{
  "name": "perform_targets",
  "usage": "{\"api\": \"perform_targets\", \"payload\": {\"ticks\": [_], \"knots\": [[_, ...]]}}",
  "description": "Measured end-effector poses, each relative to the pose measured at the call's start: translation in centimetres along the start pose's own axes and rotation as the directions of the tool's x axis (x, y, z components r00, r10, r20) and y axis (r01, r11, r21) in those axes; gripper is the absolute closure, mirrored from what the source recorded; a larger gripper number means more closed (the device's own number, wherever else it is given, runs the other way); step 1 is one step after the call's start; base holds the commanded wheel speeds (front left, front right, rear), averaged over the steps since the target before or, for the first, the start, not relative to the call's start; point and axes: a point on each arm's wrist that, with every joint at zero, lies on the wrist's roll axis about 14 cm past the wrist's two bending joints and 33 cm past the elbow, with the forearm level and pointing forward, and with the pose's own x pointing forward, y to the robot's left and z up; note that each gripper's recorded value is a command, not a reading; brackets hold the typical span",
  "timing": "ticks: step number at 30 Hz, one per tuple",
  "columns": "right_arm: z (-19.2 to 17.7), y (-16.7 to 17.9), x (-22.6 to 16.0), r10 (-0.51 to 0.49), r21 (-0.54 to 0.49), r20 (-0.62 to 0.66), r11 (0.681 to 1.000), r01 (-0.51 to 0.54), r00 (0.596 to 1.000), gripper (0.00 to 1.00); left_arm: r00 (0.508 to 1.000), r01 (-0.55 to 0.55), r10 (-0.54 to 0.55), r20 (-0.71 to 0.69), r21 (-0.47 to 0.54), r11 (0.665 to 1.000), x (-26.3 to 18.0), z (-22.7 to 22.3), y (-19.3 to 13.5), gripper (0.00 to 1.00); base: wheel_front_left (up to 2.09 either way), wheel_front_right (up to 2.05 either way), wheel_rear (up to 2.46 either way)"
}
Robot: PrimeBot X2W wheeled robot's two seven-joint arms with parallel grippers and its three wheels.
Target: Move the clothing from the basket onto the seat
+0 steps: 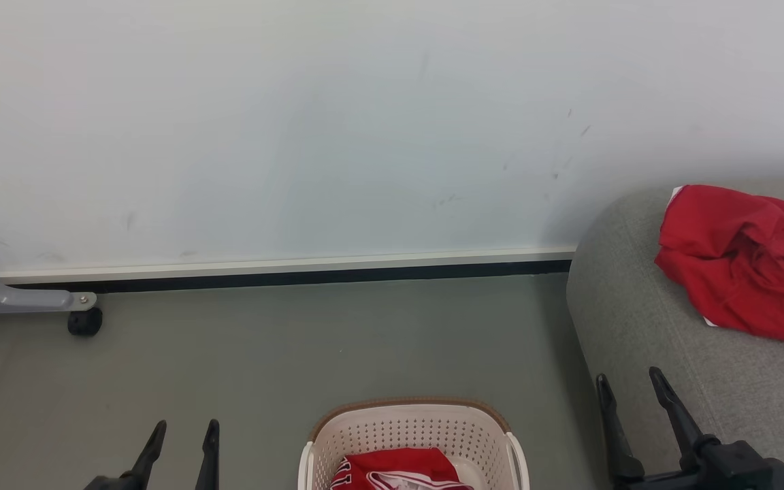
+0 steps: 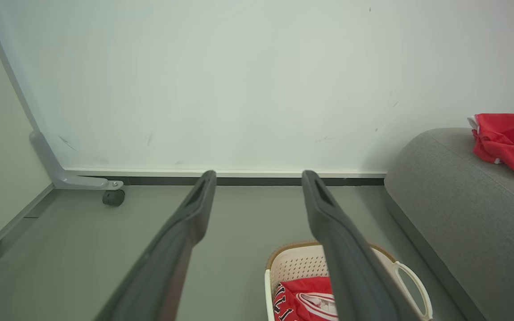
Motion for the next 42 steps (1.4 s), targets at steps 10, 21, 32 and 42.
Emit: {"api": "perform_targets", "payload": {"ticks": [10, 21, 32, 42], "knots": [[0.4, -0.6, -0.4, -0.027, 0.006, 0.009, 1.0, 0.027, 1.0, 0.0, 0.998, -0.063, 0.063, 0.012, 0.019, 0.998, -1.0, 0.1, 1.8, 0.0, 0.0, 0.0, 0.0], [0.6, -0.9, -0.1, -0.037, 0.014, 0.006, 0.999, 0.037, 0.999, 0.0, 0.995, -0.085, 0.084, 0.047, 0.028, 0.996, -0.7, 1.0, 2.1, 0.0, 0.0, 0.0, 0.0], [0.7, -1.1, 0.0, -0.048, 0.016, -0.004, 0.999, 0.048, 0.999, 0.0, 0.995, -0.081, 0.079, 0.054, 0.034, 0.996, -0.6, 1.1, 1.8, 0.0, 0.0, 0.0, 0.0], [1.0, -1.2, 0.0, -0.05, 0.012, -0.003, 0.999, 0.05, 0.999, 0.0, 0.996, -0.073, 0.07, 0.056, 0.042, 0.996, -0.7, 1.1, 1.5, 0.0, 0.0, 0.0, 0.0]]}}
